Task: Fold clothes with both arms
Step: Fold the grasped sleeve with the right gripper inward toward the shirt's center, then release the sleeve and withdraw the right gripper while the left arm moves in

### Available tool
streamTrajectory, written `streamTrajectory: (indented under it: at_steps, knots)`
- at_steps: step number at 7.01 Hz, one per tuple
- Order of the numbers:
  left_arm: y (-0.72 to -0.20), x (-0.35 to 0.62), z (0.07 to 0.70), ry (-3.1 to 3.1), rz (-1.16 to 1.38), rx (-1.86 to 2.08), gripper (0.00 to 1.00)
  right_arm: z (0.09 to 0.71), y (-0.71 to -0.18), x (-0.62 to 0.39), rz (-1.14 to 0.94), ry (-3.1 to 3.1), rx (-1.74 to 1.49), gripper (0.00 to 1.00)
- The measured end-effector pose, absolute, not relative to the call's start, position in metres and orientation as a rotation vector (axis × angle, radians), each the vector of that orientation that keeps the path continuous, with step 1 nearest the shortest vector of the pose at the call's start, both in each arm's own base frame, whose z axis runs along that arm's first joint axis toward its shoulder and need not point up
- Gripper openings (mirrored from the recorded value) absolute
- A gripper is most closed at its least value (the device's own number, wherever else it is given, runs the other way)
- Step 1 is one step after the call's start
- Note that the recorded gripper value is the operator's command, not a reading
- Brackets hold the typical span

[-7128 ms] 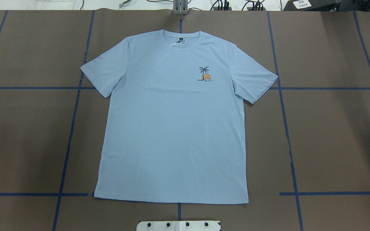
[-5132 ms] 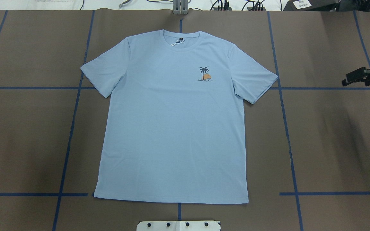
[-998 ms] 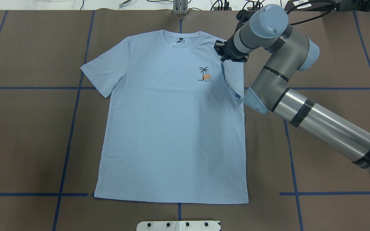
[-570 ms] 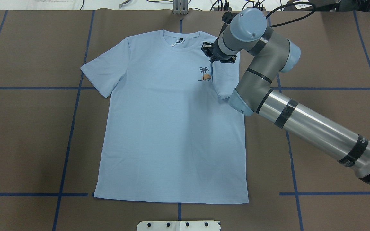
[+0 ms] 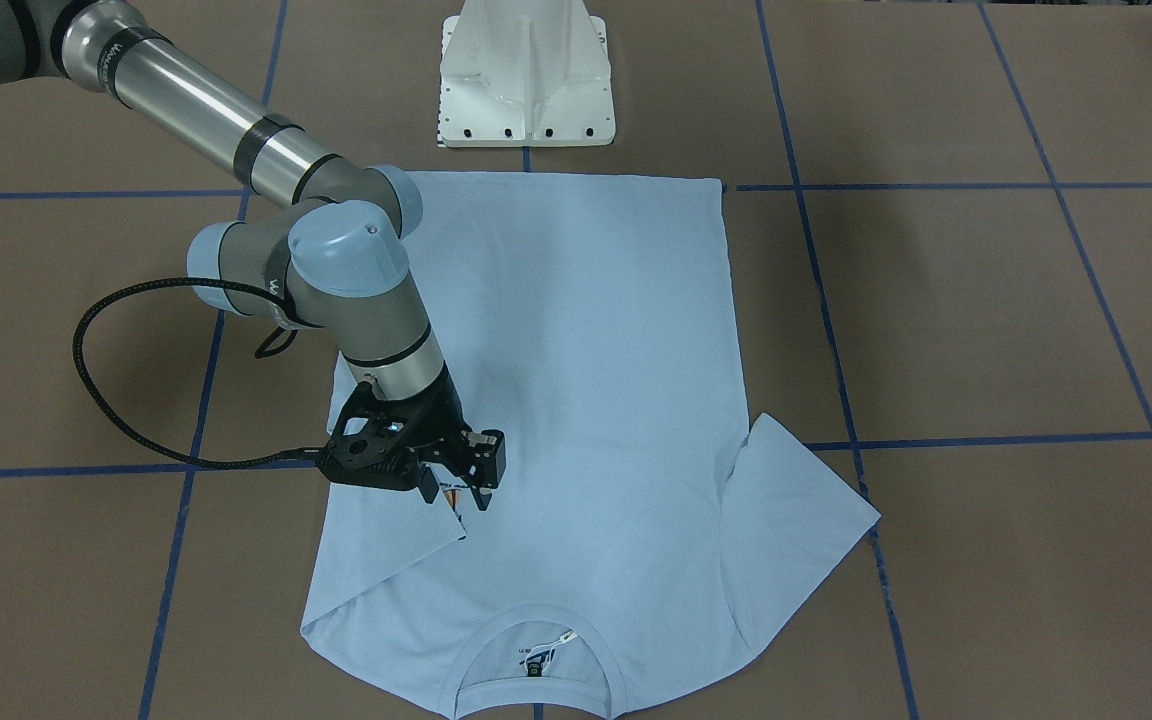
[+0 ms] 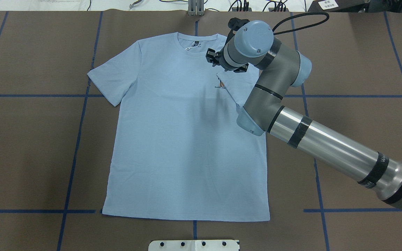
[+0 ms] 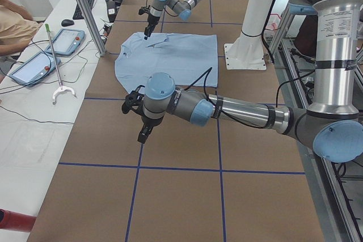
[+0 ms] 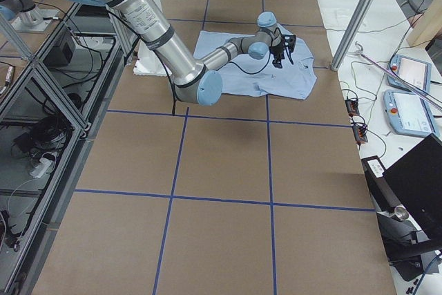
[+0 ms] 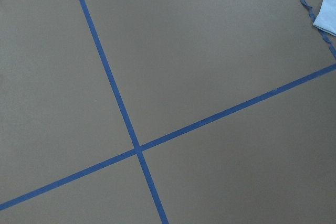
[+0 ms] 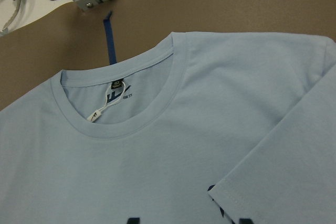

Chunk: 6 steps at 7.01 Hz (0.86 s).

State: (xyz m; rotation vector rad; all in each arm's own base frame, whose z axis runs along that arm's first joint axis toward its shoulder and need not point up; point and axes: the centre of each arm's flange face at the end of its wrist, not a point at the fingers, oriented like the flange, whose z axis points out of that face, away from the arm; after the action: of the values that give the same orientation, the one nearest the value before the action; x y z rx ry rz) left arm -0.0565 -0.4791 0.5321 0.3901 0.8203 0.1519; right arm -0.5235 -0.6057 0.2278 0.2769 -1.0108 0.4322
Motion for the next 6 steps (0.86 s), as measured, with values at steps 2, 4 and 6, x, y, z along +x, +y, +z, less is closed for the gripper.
streamTrajectory:
  at_steps: [2, 4, 6]
  knots:
    - [-0.486, -0.054, 0.513, 0.829, 0.139, 0.455, 1.0, 0.21, -0.584, -0.5, 0.4, -1.082, 0.277, 1.0]
    - [-0.509, -0.026, 0.509, 0.865, 0.134, 0.464, 1.0, 0.216, -0.533, -0.44, 0.37, -1.161, 0.293, 1.0]
    - [-0.527, 0.032, 0.492, 0.934, 0.091, 0.39, 0.99, 0.224, -0.469, -0.371, 0.329, -1.235, 0.289, 1.0]
